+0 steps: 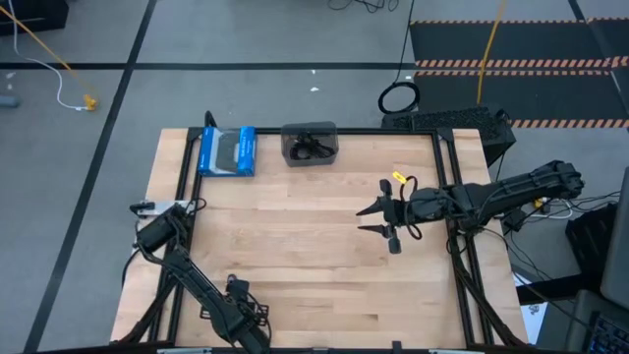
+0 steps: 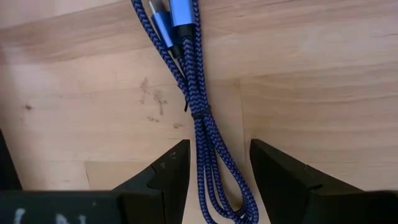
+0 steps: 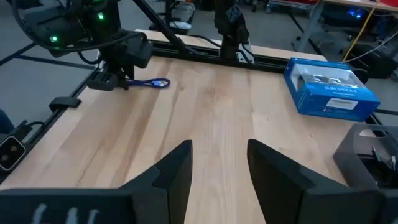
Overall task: Pick and place USB-C Cables
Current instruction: Put the blue charger cable into the black bin
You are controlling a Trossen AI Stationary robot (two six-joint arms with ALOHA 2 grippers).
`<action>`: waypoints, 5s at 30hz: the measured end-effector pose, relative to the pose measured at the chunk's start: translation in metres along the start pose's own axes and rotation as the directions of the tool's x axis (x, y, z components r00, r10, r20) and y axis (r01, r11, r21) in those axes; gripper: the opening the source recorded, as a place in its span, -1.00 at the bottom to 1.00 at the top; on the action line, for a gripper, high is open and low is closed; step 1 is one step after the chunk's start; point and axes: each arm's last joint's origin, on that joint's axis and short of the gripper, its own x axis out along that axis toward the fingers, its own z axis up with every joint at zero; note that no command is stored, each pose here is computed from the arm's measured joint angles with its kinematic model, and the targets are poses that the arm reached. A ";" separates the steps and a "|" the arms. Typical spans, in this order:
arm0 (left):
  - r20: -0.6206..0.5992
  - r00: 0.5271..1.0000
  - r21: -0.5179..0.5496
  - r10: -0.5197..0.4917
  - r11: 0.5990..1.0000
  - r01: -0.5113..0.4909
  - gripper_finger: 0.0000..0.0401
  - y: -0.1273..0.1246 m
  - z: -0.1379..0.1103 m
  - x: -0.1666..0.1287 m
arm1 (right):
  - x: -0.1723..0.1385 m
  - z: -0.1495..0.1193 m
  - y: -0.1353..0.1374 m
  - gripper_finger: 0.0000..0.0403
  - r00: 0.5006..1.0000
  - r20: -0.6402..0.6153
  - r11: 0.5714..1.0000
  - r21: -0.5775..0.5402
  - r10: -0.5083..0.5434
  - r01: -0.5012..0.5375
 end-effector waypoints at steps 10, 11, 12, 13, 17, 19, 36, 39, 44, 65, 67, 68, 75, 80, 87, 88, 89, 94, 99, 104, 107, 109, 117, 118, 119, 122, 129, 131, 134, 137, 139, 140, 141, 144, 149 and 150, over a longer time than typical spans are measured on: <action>0.013 1.000 0.083 0.001 0.997 -0.002 -0.15 0.003 -0.001 0.004 | 0.000 0.000 0.002 -0.28 0.999 0.001 0.997 -0.051 0.053 -0.053; 0.015 1.000 0.097 0.001 0.995 -0.003 -0.17 0.004 -0.001 0.004 | 0.000 0.000 0.002 -0.28 0.999 0.001 0.997 -0.052 0.054 -0.053; 0.017 1.000 0.108 0.000 0.994 -0.002 -0.21 0.004 -0.001 0.004 | 0.000 0.000 0.002 -0.28 0.999 0.000 0.997 -0.052 0.054 -0.054; 0.017 1.000 0.115 -0.002 0.993 0.000 -0.25 0.003 -0.001 0.004 | 0.000 0.000 0.002 -0.28 0.999 -0.001 0.997 -0.052 0.054 -0.054; 0.013 1.000 0.123 -0.012 0.992 0.011 -0.49 0.002 -0.001 0.004 | 0.000 -0.001 0.002 -0.28 0.998 -0.009 0.996 -0.070 0.057 -0.058; 0.017 1.000 0.125 -0.017 0.992 0.015 -0.60 0.002 -0.001 0.005 | 0.000 -0.001 0.002 -0.28 0.998 -0.006 0.995 -0.086 0.057 -0.058; 0.096 0.991 0.333 -0.089 0.941 0.052 -0.82 -0.006 0.042 -0.029 | -0.001 -0.010 0.002 -0.28 0.993 -0.103 0.987 -0.143 0.055 -0.070; 0.147 0.979 0.380 -0.142 0.922 0.076 -0.82 -0.006 0.060 -0.045 | -0.001 -0.015 0.002 -0.28 0.988 -0.144 0.987 -0.140 0.054 -0.075; 0.255 0.932 0.485 -0.258 0.868 0.107 -0.82 -0.004 0.096 -0.075 | 0.005 -0.032 0.003 -0.28 0.990 -0.128 0.982 -0.177 0.050 -0.073; 0.464 0.796 0.707 -0.390 0.703 -0.068 -0.81 0.019 0.281 -0.151 | 0.010 -0.058 0.000 -0.28 0.990 -0.105 0.938 -0.343 -0.099 0.057; 0.466 0.780 0.734 -0.417 0.674 -0.079 -0.81 0.021 0.298 -0.155 | 0.010 -0.058 -0.001 -0.28 0.988 -0.108 0.947 -0.313 -0.112 0.073; 0.471 0.769 0.747 -0.433 0.659 -0.086 -0.81 0.021 0.306 -0.157 | 0.010 -0.058 -0.001 -0.28 0.988 -0.107 0.954 -0.290 -0.112 0.077; 0.494 0.677 0.810 -0.545 0.572 -0.131 -0.81 0.027 0.354 -0.171 | 0.010 -0.058 0.000 -0.28 0.988 -0.108 0.993 -0.070 -0.107 0.100; 0.500 0.616 0.836 -0.609 0.525 -0.160 -0.81 0.033 0.377 -0.178 | 0.010 -0.058 0.000 -0.28 0.989 -0.106 0.992 0.057 -0.103 0.110; 0.551 0.474 0.830 -0.687 0.511 -0.223 -0.81 0.037 0.403 -0.193 | 0.010 -0.056 0.000 -0.28 0.991 -0.084 0.969 0.216 -0.103 0.119; 0.560 0.454 0.826 -0.692 0.510 -0.240 -0.81 0.037 0.406 -0.194 | 0.010 -0.056 0.000 -0.28 0.991 -0.082 0.966 0.230 -0.103 0.119; 0.571 0.437 0.820 -0.695 0.513 -0.256 -0.81 0.036 0.409 -0.195 | 0.011 -0.055 0.000 -0.28 0.992 -0.077 0.963 0.243 -0.103 0.119; 0.611 0.404 0.791 -0.681 0.542 -0.283 -0.81 0.039 0.425 -0.195 | 0.011 -0.054 0.000 -0.28 0.992 -0.067 0.952 0.283 -0.103 0.118; 0.570 0.409 0.820 -0.712 0.517 -0.245 -0.81 0.042 0.436 -0.191 | 0.012 -0.061 0.001 -0.28 0.993 -0.057 0.933 0.342 -0.100 0.114; 0.547 0.433 0.836 -0.716 0.491 -0.244 -0.81 0.036 0.449 -0.180 | 0.012 -0.064 0.002 -0.28 0.995 -0.027 0.943 0.317 -0.098 0.102; 0.547 0.449 0.835 -0.706 0.499 -0.233 -0.81 0.027 0.457 -0.170 | 0.013 -0.063 0.002 -0.28 0.995 -0.012 0.952 0.291 -0.099 0.098; 0.541 0.469 0.837 -0.698 0.498 -0.224 -0.81 0.019 0.462 -0.161 | 0.012 -0.061 0.002 -0.28 0.995 0.004 0.959 0.265 -0.100 0.096; 0.483 0.592 0.867 -0.645 0.449 -0.219 -0.81 -0.017 0.477 -0.113 | 0.013 -0.057 -0.002 -0.28 0.992 0.049 0.976 0.188 -0.120 0.109; 0.477 0.605 0.870 -0.637 0.439 -0.224 -0.81 -0.020 0.479 -0.108 | 0.013 -0.056 -0.002 -0.28 0.991 0.056 0.977 0.181 -0.124 0.112; 0.471 0.616 0.874 -0.631 0.428 -0.230 -0.81 -0.022 0.480 -0.103 | 0.013 -0.056 -0.003 -0.28 0.990 0.058 0.977 0.178 -0.129 0.117; 0.462 0.641 0.879 -0.613 0.413 -0.238 -0.81 -0.026 0.485 -0.092 | 0.013 -0.056 -0.007 -0.28 0.988 0.057 0.975 0.175 -0.146 0.134; 0.455 0.683 0.876 -0.571 0.426 -0.227 -0.81 -0.028 0.502 -0.069 | 0.013 -0.054 -0.017 -0.28 0.979 0.071 0.968 0.178 -0.191 0.176; 0.447 0.700 0.877 -0.557 0.428 -0.219 -0.81 -0.030 0.507 -0.060 | 0.013 -0.053 -0.020 -0.28 0.976 0.080 0.965 0.185 -0.204 0.186; 0.419 0.741 0.882 -0.525 0.429 -0.195 -0.81 -0.032 0.510 -0.046 | 0.013 -0.052 -0.023 -0.28 0.972 0.091 0.962 0.192 -0.216 0.196; 0.403 0.760 0.884 -0.509 0.431 -0.180 -0.81 -0.035 0.510 -0.038 | 0.013 -0.053 -0.024 -0.28 0.971 0.090 0.960 0.194 -0.222 0.201; 0.401 0.762 0.884 -0.509 0.432 -0.176 -0.81 -0.036 0.510 -0.035 | 0.013 -0.053 -0.025 -0.28 0.970 0.091 0.959 0.196 -0.226 0.205; 0.397 0.765 0.885 -0.507 0.431 -0.174 -0.81 -0.037 0.510 -0.034 | 0.013 -0.053 -0.025 -0.28 0.969 0.090 0.958 0.197 -0.228 0.207; 0.391 0.772 0.886 -0.502 0.431 -0.168 -0.81 -0.037 0.509 -0.033 | 0.013 -0.053 -0.026 -0.28 0.969 0.090 0.958 0.197 -0.229 0.208; 0.386 0.773 0.886 -0.503 0.437 -0.158 -0.81 -0.039 0.506 -0.034 | 0.013 -0.053 -0.027 -0.28 0.968 0.090 0.957 0.199 -0.232 0.211; 0.375 0.777 0.894 -0.506 0.420 -0.157 -0.81 -0.043 0.500 -0.034 | 0.013 -0.053 -0.027 -0.28 0.969 0.090 0.957 0.199 -0.231 0.210; 0.373 0.777 0.895 -0.507 0.417 -0.157 -0.81 -0.046 0.499 -0.033 | 0.013 -0.053 -0.027 -0.28 0.969 0.090 0.957 0.199 -0.231 0.210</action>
